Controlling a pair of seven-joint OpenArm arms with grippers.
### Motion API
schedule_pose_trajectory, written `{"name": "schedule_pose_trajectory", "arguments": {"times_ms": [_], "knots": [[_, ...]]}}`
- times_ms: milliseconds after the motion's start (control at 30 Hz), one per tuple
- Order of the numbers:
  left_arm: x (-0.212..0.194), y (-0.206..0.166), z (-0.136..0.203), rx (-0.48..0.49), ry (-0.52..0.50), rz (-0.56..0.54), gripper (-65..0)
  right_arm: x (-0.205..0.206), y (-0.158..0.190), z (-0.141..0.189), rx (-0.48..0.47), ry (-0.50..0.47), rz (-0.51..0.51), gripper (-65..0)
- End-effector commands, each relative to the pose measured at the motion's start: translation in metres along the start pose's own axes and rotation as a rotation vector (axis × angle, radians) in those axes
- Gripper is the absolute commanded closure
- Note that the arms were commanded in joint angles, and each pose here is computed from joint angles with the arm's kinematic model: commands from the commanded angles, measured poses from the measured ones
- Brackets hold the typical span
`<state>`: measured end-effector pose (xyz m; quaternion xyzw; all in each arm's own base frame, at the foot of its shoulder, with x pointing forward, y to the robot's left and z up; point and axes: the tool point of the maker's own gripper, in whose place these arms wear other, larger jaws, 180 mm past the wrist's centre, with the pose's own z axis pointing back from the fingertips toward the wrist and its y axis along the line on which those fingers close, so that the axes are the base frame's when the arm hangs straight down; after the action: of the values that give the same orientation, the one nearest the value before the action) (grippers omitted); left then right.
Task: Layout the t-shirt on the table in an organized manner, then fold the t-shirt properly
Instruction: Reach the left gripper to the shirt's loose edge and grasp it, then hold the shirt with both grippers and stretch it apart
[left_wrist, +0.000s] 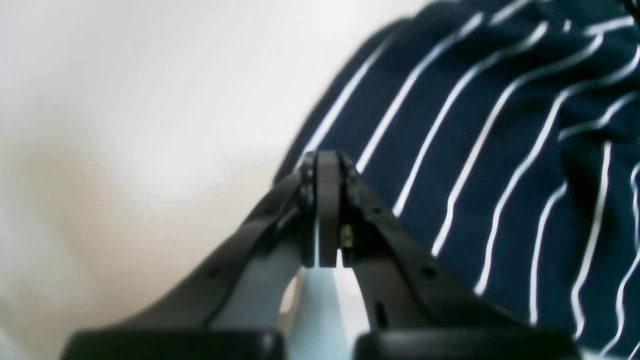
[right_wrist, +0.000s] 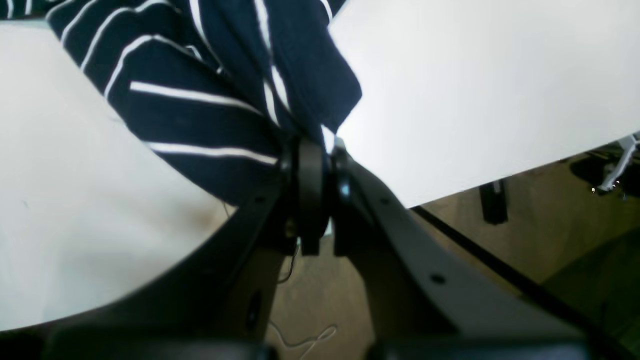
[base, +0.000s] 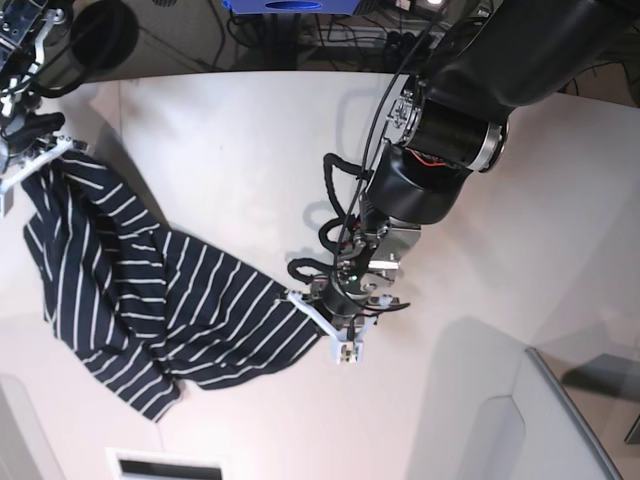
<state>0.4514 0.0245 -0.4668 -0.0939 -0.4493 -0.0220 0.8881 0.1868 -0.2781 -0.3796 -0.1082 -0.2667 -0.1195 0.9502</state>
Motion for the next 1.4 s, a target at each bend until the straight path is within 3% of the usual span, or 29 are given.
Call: {"name": "schedule_pose_trajectory", "arguments": {"times_ms": [0, 100, 333, 533, 667, 1000, 1233, 1367], "knots": [[0.024, -0.007, -0.003, -0.014, -0.057, -0.009, 0.0, 0.012, -0.003, 0.003, -0.008, -0.043, 0.003, -1.4], [-0.001, 0.002, 0.000, 0.002, -0.007, -0.016, 0.0, 0.013, -0.003, 0.003, -0.008, -0.046, 0.002, -1.4], [-0.064, 0.042, 0.016, 0.050, 0.112, -0.173, 0.0, 0.014, -0.002, 0.003, -0.005, -0.048, -0.001, -1.4], [-0.025, 0.031, 0.022, 0.028, -0.026, -0.054, 0.0, 0.016, -0.001, 0.002, -0.004, -0.052, -0.003, -1.4], [0.010, 0.012, 0.014, -0.010, 0.039, 0.018, 0.0, 0.013, -0.002, 0.003, -0.005, -0.043, -0.001, -1.4], [0.062, -0.038, 0.003, -0.087, 0.142, 0.018, 0.0, 0.000, -0.004, 0.003, -0.009, -0.016, 0.009, -1.4], [0.045, -0.022, -0.004, -0.047, 0.256, 0.020, 0.0, 0.000, -0.002, 0.003, -0.005, -0.014, 0.007, -1.4], [0.042, -0.016, -0.007, -0.031, 0.225, 0.024, 0.0, -0.002, -0.001, 0.003, -0.002, -0.005, 0.009, -1.4]]}}
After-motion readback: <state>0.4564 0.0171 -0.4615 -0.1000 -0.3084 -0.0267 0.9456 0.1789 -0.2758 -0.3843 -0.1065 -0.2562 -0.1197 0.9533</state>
